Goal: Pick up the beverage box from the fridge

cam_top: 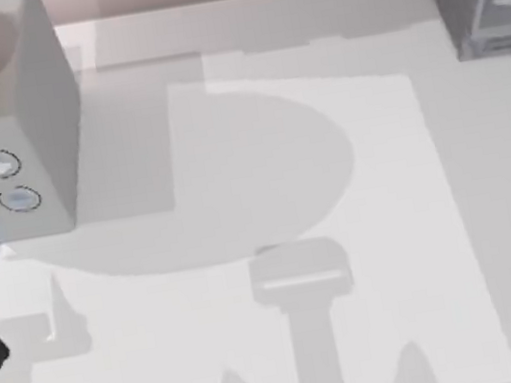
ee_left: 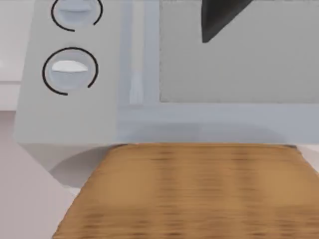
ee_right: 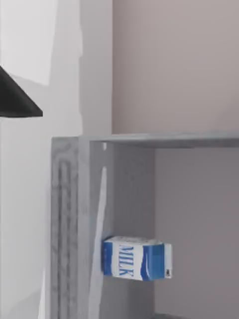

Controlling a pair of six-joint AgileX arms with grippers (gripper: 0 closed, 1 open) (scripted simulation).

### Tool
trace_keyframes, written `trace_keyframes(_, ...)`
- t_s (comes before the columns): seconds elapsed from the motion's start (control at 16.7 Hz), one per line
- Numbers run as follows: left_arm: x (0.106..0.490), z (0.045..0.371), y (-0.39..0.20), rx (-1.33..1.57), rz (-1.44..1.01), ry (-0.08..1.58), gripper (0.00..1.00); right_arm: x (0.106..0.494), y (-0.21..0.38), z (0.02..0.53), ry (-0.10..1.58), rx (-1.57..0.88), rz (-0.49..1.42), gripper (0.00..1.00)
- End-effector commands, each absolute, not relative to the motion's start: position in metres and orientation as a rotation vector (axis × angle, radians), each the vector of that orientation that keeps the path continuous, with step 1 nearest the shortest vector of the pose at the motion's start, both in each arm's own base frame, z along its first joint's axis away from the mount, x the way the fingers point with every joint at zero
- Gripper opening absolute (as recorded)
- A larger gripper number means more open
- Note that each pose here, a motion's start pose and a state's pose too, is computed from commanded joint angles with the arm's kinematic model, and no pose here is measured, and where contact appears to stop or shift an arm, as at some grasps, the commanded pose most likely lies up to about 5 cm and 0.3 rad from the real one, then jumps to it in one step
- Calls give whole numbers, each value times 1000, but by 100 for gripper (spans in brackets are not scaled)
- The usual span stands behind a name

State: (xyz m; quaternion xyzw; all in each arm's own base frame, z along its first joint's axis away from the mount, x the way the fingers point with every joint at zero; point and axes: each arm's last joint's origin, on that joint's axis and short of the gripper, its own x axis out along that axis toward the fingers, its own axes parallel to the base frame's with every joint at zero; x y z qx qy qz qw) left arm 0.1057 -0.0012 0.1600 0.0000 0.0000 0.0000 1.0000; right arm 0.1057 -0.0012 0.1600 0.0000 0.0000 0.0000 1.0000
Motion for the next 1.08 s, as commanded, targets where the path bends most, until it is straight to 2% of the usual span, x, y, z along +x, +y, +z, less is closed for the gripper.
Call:
trace_keyframes(0.48, 106, 160, -1, 0, 0, 0, 100, 118, -7, 173, -29, -8, 5, 100)
trace_keyframes(0.78, 106, 160, -1, 0, 0, 0, 100, 151, -25, 177, -18, -13, 3, 100)
trace_keyframes(1.08, 106, 160, -1, 0, 0, 0, 100, 183, -53, 158, 18, 0, 2, 100)
